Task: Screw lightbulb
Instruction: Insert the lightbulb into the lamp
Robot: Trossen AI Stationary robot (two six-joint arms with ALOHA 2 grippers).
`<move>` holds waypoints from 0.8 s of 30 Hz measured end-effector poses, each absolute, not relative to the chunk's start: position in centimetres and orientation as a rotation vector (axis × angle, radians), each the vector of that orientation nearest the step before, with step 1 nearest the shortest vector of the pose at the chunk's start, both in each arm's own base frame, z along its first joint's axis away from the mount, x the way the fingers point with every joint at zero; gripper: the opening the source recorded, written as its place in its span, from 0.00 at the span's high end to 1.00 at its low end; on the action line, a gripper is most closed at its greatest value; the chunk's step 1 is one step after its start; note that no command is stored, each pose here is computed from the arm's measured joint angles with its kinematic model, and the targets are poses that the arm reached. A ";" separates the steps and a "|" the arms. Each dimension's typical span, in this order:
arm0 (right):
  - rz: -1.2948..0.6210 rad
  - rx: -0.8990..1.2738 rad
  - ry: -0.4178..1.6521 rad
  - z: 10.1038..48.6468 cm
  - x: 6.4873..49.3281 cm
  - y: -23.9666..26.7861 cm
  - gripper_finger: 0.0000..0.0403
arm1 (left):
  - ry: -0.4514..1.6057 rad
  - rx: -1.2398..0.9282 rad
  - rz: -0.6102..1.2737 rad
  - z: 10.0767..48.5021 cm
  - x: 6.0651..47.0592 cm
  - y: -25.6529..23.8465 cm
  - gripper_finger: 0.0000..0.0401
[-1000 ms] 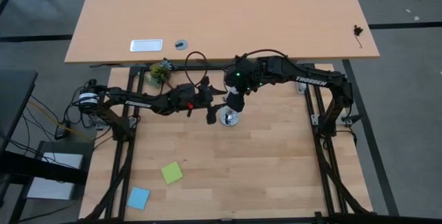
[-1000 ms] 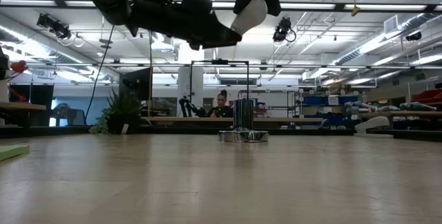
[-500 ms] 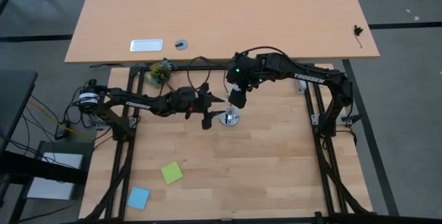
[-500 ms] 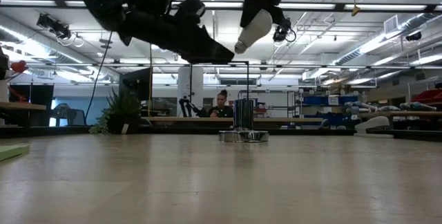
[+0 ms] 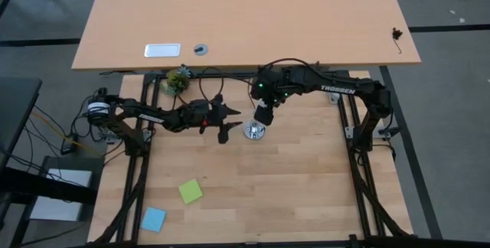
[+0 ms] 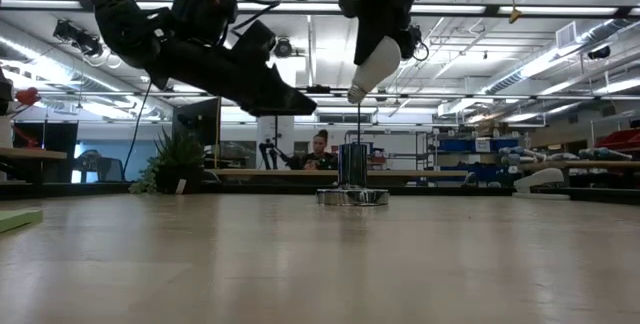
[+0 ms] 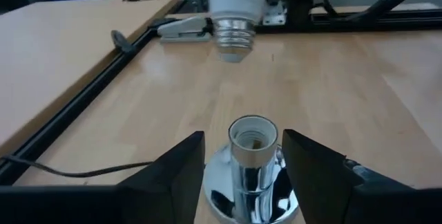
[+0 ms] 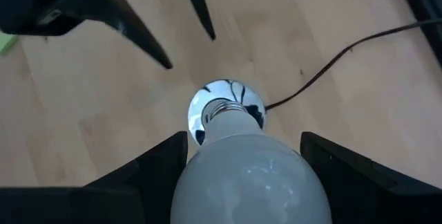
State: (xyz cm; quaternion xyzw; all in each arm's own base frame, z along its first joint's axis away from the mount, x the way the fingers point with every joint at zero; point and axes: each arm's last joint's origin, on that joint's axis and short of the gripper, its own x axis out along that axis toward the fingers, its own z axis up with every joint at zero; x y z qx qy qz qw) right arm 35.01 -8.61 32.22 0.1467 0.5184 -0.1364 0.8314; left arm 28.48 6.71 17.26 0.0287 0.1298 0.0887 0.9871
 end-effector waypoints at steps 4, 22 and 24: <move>-0.260 0.317 1.075 32.3 35.3 -8.3 0.31 | 0.291 0.063 0.215 16.1 28.7 7.0 0.55; -0.197 0.281 1.169 29.8 36.7 -7.7 0.31 | 0.323 0.062 0.262 10.8 33.5 8.6 0.71; -0.199 0.280 1.198 29.4 36.7 -7.8 0.31 | 0.326 0.061 0.264 10.8 33.6 8.7 0.72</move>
